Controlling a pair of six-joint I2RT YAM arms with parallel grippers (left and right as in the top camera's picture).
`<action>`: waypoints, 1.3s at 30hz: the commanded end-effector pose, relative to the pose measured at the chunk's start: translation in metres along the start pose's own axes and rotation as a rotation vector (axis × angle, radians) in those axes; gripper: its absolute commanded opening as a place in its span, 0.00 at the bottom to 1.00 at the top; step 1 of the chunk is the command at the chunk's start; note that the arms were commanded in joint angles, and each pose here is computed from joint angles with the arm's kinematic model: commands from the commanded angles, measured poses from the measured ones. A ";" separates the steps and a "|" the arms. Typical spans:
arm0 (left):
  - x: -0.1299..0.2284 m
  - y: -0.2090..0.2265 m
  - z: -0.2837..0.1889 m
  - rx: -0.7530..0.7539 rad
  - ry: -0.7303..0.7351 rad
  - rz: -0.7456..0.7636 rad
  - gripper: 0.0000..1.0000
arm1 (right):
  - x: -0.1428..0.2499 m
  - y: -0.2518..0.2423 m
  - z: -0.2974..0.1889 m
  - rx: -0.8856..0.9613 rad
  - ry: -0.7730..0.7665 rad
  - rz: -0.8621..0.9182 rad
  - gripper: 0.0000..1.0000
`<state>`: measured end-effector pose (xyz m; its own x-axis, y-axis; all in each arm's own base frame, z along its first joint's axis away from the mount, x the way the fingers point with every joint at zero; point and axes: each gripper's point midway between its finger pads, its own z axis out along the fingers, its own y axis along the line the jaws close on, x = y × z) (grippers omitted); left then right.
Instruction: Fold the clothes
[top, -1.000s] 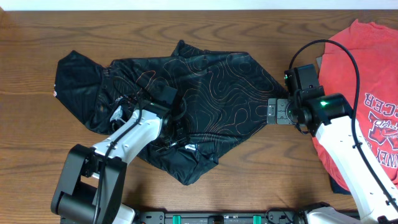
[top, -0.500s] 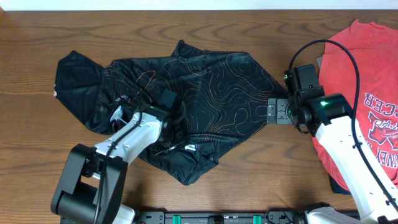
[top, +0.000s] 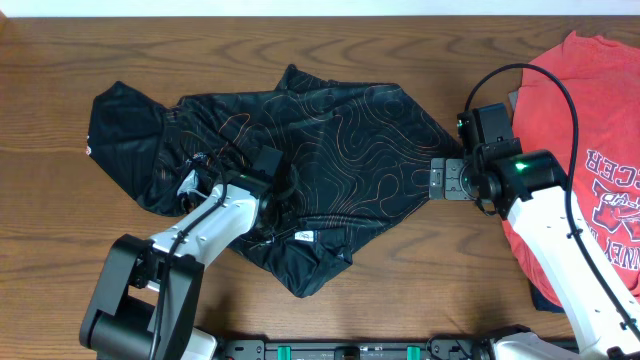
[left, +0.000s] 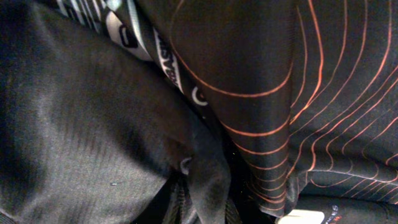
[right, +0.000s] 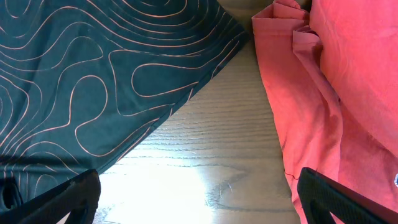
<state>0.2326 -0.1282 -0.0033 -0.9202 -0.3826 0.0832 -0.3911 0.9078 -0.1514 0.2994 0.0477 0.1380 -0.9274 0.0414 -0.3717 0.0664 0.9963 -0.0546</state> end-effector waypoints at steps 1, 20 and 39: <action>0.003 0.005 -0.001 -0.012 -0.006 0.024 0.19 | -0.003 -0.003 -0.002 0.004 -0.011 0.023 0.99; -0.004 0.001 -0.024 0.041 -0.085 0.029 0.49 | -0.003 -0.003 -0.002 0.004 -0.010 0.023 0.99; -0.001 0.008 -0.005 0.005 -0.049 0.014 0.41 | -0.003 -0.003 -0.002 0.004 -0.010 0.023 0.99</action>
<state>0.2324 -0.1239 0.0073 -0.9289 -0.3694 0.0261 -0.3679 0.9122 -0.1804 0.2994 0.0477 0.1380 -0.9274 0.0414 -0.3717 0.0664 0.9963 -0.0546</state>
